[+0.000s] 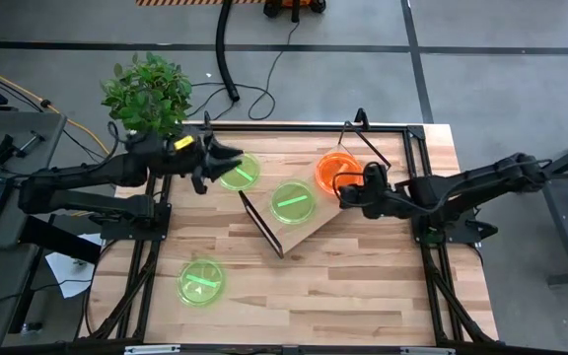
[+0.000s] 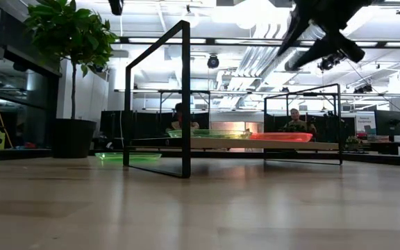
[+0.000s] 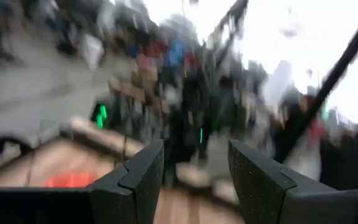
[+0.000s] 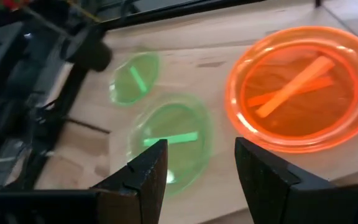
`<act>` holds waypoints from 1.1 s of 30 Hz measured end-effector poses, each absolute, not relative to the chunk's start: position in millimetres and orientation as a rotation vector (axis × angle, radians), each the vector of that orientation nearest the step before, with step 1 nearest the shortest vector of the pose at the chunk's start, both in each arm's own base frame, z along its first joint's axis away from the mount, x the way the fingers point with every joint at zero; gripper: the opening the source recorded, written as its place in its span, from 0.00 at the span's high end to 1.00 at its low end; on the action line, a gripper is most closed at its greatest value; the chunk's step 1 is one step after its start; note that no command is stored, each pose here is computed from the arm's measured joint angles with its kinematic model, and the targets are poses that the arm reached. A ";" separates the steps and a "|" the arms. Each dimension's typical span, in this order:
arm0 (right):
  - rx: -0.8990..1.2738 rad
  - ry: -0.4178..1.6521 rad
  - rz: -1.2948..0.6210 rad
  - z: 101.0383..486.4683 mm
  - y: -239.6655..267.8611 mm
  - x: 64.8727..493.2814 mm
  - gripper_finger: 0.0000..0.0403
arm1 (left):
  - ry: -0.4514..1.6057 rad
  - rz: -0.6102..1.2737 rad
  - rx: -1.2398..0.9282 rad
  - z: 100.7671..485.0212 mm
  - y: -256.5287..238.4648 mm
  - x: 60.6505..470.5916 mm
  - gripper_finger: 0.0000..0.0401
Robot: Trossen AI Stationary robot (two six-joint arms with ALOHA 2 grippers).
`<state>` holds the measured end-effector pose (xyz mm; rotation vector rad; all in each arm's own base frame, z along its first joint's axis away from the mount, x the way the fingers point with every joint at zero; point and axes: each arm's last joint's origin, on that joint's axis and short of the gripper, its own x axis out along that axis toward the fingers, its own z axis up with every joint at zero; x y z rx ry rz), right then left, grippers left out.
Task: Place and stack plates onto a shelf
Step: Stack the top green plate on the top of the green plate on the shelf
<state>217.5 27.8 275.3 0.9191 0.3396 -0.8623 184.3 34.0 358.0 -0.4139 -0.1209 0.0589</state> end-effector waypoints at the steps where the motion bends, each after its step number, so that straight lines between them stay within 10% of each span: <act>1: 0.914 0.340 -0.845 276.9 29.9 216.8 0.58 | -0.065 0.041 -0.395 356.9 34.5 185.0 0.58; 13: 0.899 0.374 -0.790 276.6 41.4 214.9 0.58 | 0.620 0.010 -0.049 307.4 38.0 181.1 0.58; 33: 0.933 0.374 -0.788 276.3 41.7 215.2 0.58 | 1.103 0.242 0.192 201.8 63.3 170.8 0.58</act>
